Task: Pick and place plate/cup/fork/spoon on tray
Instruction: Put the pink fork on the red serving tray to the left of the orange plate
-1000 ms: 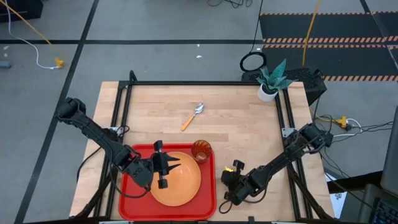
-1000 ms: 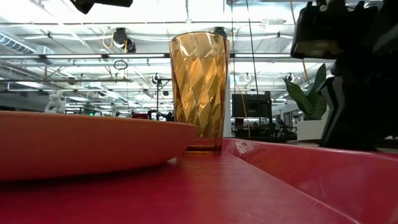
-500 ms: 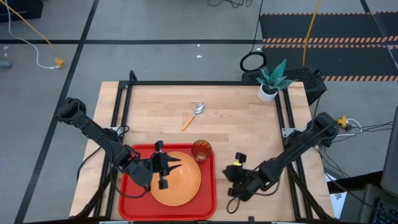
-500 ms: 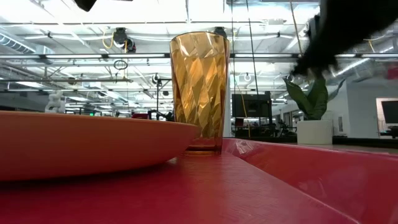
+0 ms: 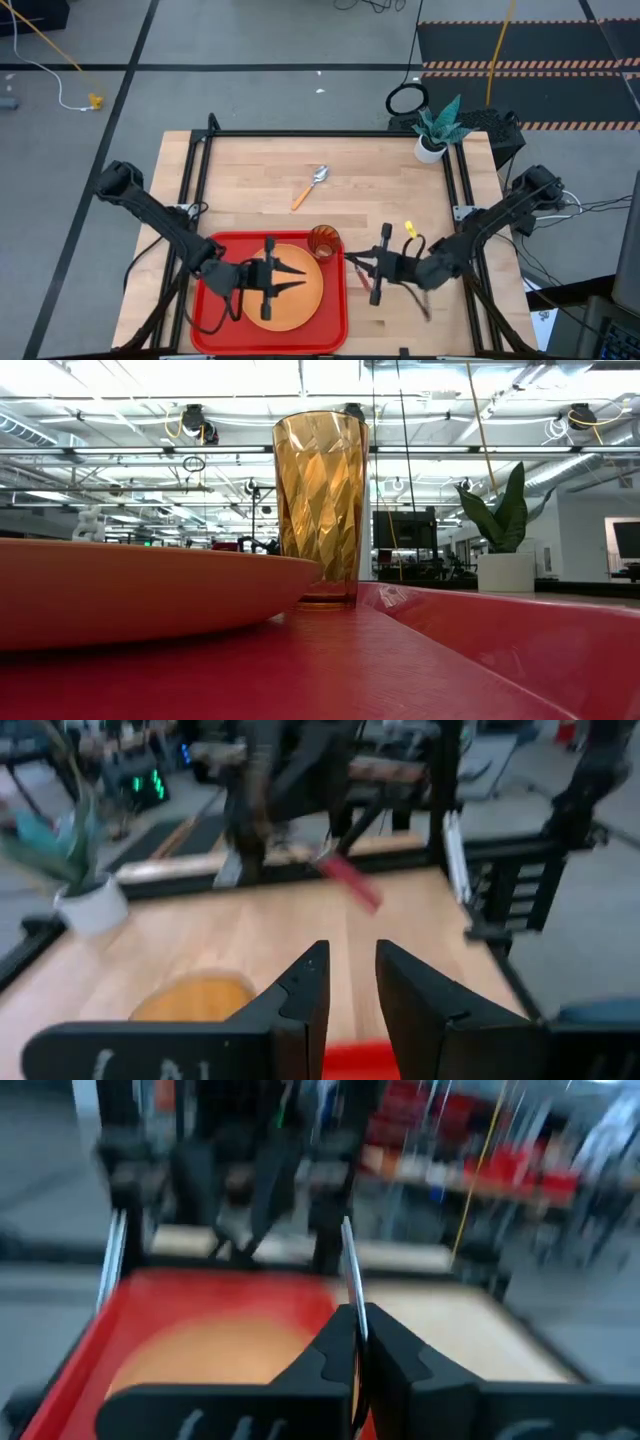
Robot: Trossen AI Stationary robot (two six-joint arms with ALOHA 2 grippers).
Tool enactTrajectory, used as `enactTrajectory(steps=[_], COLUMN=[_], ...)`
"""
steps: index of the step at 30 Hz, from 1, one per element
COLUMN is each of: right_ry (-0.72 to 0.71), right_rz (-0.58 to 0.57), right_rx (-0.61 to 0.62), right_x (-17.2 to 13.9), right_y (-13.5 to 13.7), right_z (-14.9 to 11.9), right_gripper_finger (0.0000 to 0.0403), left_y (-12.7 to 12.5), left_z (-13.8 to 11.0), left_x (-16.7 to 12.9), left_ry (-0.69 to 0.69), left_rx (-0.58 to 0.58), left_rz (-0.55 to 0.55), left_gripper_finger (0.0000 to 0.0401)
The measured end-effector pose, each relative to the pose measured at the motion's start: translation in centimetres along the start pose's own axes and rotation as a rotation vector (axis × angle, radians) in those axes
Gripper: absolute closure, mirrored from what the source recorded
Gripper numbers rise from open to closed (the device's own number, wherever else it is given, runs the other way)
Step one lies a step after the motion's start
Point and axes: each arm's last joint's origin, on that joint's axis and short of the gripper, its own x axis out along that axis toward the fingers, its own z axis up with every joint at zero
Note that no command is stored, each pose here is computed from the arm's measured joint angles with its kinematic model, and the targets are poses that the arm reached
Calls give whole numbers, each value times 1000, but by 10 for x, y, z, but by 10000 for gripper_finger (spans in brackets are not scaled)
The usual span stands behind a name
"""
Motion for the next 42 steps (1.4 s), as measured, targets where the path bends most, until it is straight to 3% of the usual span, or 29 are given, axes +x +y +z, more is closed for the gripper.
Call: enactTrajectory(steps=[3, 8, 21, 27, 37, 42], right_ry=[-157, -293, -406, -425, -448, -436], right_rz=[49, 87, 209, 196, 212, 198], right_rx=[19, 53, 48, 9, -5, -12], right_x=[0, 2, 19, 21, 35, 41], right_y=[-7, -21, -45, -46, -51, -53], right_z=[2, -6, -4, -5, -13, -19], right_gripper_finger=[403, 403, 403, 403, 403, 403], left_y=[-1, 5, 37, 45, 54, 57], left_z=[0, 1, 6, -1, -14, -18], left_x=[11, 23, 39, 52, 76, 82], left_ry=[-55, -106, -156, -151, -209, -226], left_rx=[18, 1, -75, -100, -176, -206], left_rz=[-20, -78, -66, -58, -42, -53], left_gripper_finger=[313, 312, 312, 311, 200, 177])
